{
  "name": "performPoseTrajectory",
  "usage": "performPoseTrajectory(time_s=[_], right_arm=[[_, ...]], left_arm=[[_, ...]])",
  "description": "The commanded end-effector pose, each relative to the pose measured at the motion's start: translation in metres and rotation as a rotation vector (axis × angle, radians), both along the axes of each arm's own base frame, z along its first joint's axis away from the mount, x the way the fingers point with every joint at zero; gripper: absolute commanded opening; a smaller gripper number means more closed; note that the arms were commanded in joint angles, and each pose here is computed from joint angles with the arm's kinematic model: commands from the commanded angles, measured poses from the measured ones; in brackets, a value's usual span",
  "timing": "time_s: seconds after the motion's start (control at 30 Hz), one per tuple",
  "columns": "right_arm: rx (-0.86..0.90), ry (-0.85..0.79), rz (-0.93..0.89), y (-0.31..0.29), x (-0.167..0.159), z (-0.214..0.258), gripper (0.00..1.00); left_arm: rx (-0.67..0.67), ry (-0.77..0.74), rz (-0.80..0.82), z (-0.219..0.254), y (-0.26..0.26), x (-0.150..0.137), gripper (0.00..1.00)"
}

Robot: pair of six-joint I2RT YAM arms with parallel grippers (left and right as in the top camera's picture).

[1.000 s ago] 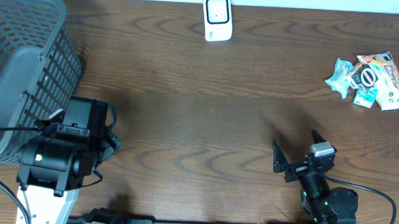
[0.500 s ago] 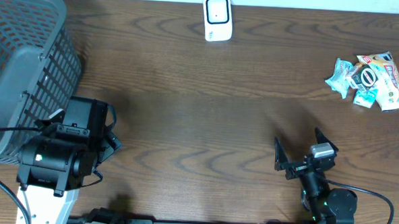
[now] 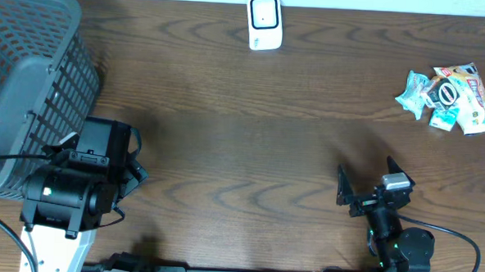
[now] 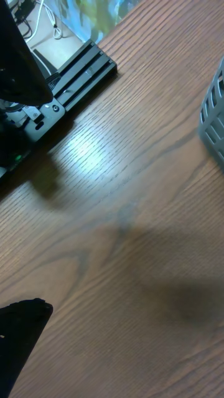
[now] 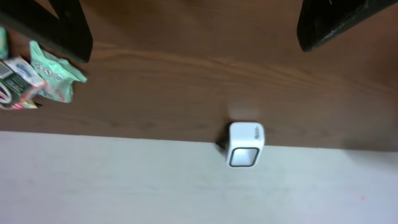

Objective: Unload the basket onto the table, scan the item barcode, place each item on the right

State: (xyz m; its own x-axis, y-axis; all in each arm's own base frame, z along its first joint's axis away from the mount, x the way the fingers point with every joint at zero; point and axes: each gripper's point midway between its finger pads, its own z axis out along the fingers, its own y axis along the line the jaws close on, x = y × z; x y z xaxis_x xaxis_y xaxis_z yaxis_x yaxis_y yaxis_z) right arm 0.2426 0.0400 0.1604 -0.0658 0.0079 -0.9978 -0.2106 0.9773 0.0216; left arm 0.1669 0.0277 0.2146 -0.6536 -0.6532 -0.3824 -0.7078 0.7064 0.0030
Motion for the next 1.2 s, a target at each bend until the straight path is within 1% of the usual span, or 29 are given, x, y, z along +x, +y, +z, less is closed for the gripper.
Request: performPoseTrajectory(time_s=[0.0,0.3,0.57,1.17], right_arm=[[0.035,0.012,-0.039,-0.0067,0.0009,-0.0019,0.99],[0.033,0.018,-0.094,-0.016,0.0022,-0.0036,0.99],[-0.02,0.01,-0.08,-0.0135,0.0019,-0.0039,0.99],[-0.014,0.004,-0.07,-0.0116,0.0017,-0.0022,0.99]], left_arm=[[0.01,-0.023,0.016,0.006,0.0031,0.0011,0.98],[0.01,-0.023,0.016,0.006,0.0031,0.0011,0.98],[0.01,-0.023,0.016,0.006,0.0031,0.0011,0.97],[0.01,-0.023,0.016,0.006,0.0031,0.0011,0.98]])
